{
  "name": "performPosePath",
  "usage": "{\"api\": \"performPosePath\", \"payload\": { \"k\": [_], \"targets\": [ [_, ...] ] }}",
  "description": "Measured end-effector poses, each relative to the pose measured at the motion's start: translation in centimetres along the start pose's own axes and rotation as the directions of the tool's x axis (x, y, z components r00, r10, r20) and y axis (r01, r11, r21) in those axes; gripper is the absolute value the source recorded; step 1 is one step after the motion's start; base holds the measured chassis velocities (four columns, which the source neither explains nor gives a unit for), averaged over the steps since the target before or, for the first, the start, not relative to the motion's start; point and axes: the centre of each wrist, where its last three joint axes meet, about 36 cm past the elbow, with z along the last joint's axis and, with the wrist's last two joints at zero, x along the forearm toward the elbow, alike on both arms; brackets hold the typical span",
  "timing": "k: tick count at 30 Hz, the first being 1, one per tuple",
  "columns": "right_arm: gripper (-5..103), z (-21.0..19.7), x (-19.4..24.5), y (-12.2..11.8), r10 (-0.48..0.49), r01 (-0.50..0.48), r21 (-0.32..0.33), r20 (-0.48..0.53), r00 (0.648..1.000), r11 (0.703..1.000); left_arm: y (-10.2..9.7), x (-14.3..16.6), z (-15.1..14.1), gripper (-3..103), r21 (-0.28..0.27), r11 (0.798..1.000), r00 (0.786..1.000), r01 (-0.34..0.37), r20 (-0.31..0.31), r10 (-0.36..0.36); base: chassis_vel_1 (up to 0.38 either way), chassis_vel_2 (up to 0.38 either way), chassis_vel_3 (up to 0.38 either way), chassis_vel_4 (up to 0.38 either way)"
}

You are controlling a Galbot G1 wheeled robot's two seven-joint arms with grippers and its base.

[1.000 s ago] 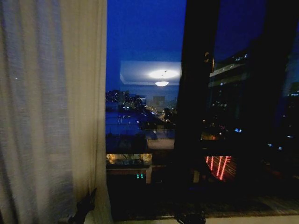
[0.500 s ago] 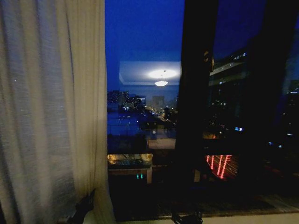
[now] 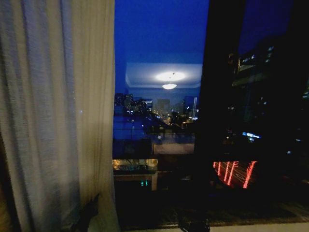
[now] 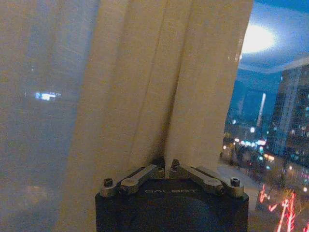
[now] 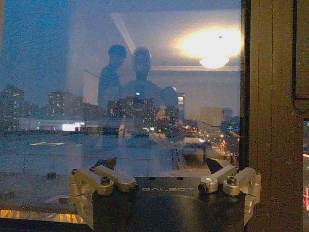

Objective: Open the curtains by pulling them apart, changing their state from closed to fully open.

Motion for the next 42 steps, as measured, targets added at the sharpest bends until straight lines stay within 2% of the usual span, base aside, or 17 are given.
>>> {"api": "performPosePath", "payload": {
  "k": [3, 11, 34, 42],
  "targets": [
    [100, 0.1, 0.0, 0.1, -0.002, 0.002, -0.001, -0.003, 1.000, 1.000, -1.2, -0.1, 0.5, 0, 0.049, 0.999, 1.000, 0.007, 0.006, -0.007, 0.036, 0.033, -0.026, -0.038],
    [100, 0.1, 0.4, 0.3, -0.014, 0.014, 0.002, -0.012, 1.000, 1.000, -2.2, 0.3, 1.4, 0, 0.078, 0.997, 1.000, 0.015, 0.006, -0.015, 0.066, 0.066, -0.071, -0.065],
    [100, 0.5, 0.7, 0.7, -0.023, 0.024, 0.009, -0.016, 1.000, 1.000, -1.2, 0.9, 1.3, 0, 0.042, 0.999, 1.000, 0.016, 0.003, -0.016, 0.047, 0.044, -0.049, -0.051],
    [100, 0.7, 0.7, 0.9, -0.030, 0.030, 0.007, -0.015, 0.999, 1.000, -0.1, 0.9, 0.7, 0, 0.022, 0.997, 0.997, 0.076, 0.028, -0.076, 0.000, 0.000, 0.000, 0.000]
  ]
}}
